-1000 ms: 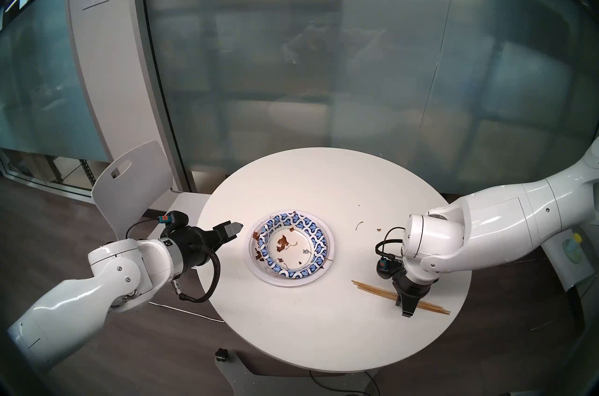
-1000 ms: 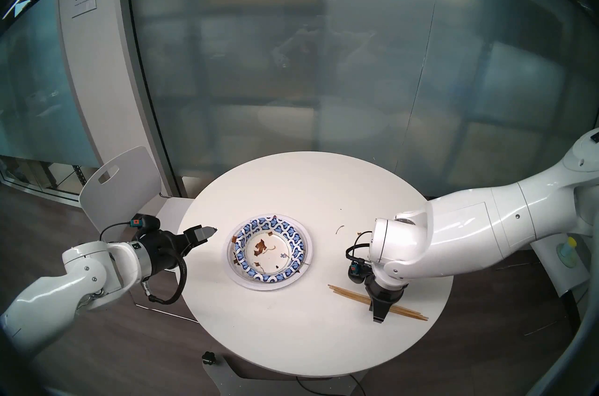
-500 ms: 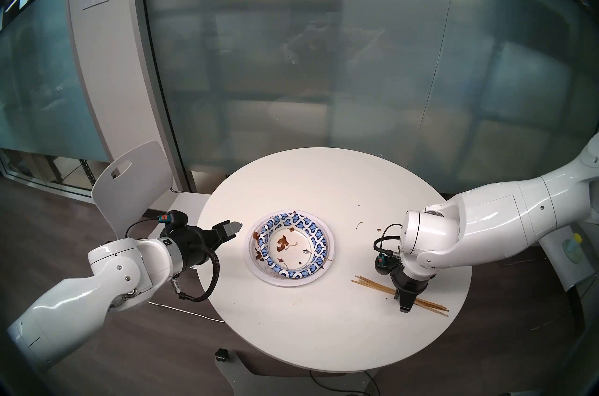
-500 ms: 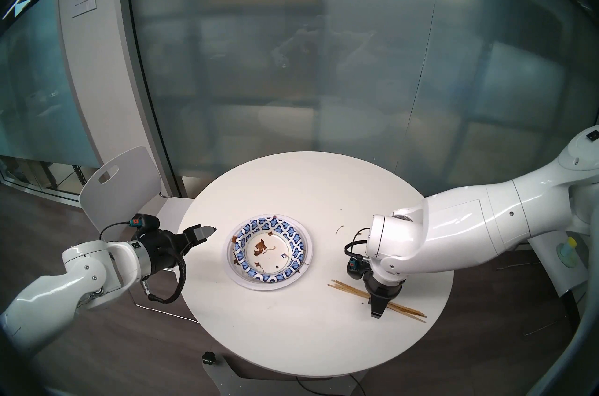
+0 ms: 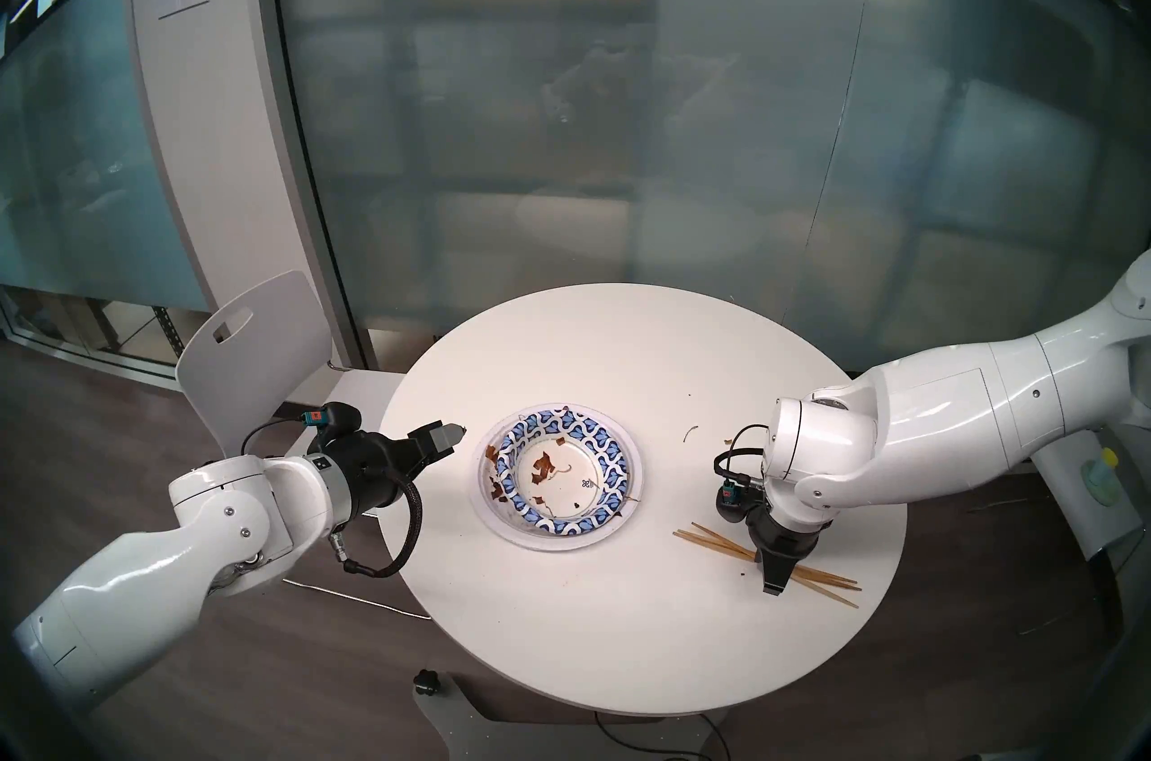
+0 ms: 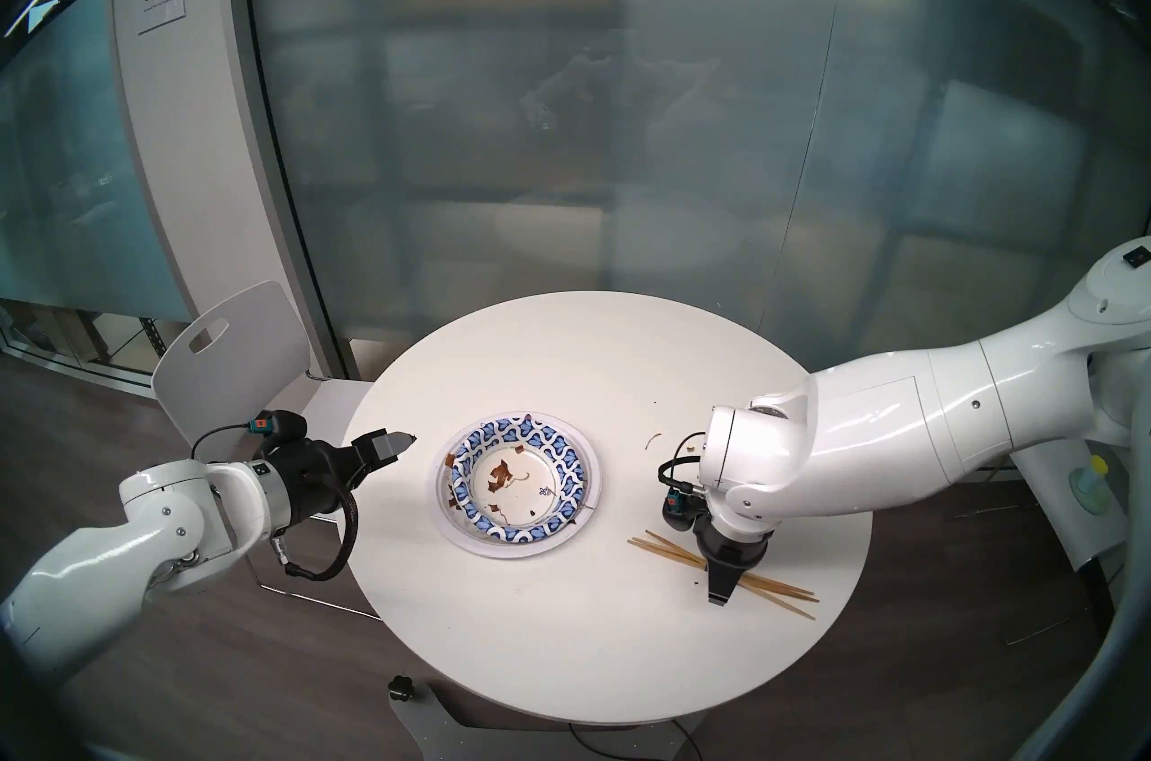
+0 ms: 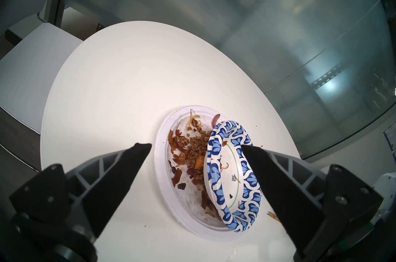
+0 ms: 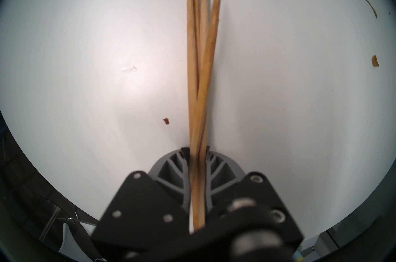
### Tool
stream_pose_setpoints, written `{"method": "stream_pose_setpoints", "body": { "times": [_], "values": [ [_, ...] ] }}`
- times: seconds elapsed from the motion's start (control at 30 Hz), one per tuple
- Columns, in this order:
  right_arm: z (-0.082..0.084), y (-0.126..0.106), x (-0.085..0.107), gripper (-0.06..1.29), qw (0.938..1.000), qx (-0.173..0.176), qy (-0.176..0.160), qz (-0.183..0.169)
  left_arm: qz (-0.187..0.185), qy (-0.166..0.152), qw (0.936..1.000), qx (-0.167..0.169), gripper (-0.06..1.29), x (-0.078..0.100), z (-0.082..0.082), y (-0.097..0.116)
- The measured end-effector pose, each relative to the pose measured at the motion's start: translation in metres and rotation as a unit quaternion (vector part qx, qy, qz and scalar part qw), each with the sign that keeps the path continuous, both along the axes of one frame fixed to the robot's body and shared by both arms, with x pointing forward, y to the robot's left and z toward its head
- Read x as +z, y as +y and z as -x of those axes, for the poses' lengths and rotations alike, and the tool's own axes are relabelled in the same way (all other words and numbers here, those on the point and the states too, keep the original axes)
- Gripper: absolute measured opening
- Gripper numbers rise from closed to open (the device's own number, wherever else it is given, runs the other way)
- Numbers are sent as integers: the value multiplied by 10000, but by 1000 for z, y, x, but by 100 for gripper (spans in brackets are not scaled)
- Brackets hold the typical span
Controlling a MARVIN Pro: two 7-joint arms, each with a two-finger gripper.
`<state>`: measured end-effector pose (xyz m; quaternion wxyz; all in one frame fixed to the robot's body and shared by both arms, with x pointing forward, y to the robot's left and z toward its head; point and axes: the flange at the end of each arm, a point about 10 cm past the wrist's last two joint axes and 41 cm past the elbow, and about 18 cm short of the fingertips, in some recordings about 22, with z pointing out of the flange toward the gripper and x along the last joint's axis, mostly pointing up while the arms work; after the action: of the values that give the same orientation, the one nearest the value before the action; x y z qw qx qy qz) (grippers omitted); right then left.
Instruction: Stack the plates into one stack
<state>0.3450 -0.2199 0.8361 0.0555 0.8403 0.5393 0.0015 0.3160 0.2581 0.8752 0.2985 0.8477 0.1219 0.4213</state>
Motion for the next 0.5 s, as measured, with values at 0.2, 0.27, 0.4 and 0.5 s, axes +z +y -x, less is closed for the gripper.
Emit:
{"method": "stream_pose_setpoints", "body": {
  "times": [0.2,0.27,0.4,0.5],
  "values": [
    [-1,0,1,4,9999,-63,39,-95,12,6,10000,0,119,0,0,0],
    [-1,-1,2,2,9998,-122,61,-154,16,7,10000,-2,119,0,0,1],
    [0,-2,3,2,9993,-217,132,-292,18,4,10000,-11,119,0,0,1],
    [3,0,5,-1,9984,-280,218,-447,21,4,10000,-21,119,0,0,1]
  ]
}}
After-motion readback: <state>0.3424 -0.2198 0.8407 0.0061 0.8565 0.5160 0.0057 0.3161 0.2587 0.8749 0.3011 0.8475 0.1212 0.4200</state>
